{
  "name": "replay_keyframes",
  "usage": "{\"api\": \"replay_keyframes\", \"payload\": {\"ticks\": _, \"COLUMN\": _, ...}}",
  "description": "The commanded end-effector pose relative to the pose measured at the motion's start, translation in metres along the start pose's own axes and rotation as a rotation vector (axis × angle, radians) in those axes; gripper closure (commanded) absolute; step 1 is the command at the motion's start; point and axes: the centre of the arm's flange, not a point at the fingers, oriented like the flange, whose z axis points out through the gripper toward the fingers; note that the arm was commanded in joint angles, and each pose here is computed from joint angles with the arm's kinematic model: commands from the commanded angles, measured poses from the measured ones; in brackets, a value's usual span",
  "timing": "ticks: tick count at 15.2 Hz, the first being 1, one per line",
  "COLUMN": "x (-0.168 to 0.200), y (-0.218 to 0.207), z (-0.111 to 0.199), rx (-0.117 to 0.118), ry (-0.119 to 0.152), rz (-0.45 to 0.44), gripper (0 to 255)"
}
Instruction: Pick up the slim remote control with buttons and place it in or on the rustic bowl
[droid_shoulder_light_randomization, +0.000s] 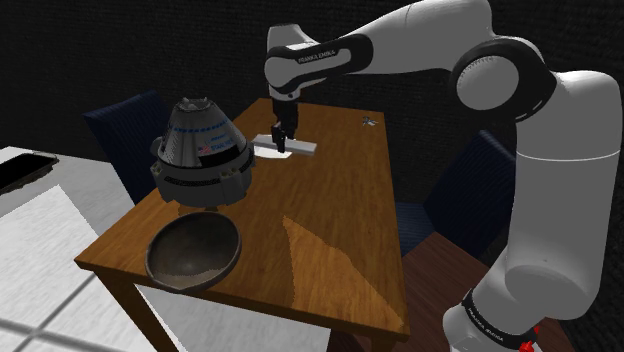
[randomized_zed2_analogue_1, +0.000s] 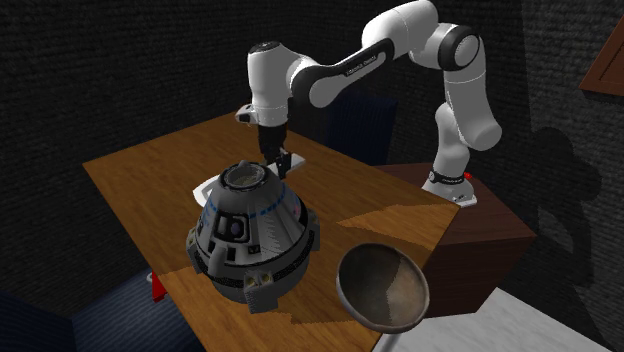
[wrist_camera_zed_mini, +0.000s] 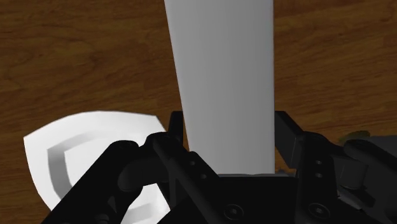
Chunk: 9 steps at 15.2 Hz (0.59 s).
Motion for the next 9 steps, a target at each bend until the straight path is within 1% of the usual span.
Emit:
{"api": "replay_keyframes", "payload": {"ticks": 1, "x": -0.001, "y": 0.0, "z": -0.011, "rx": 0.0, "ry": 0.0, "rz": 0.0, "gripper": 255}}
{"api": "replay_keyframes", "payload": {"ticks": 9, "x": -0.001, "y": 0.0, "z": -0.053, "rx": 0.0, "ry": 0.0, "rz": 0.0, "gripper": 255}}
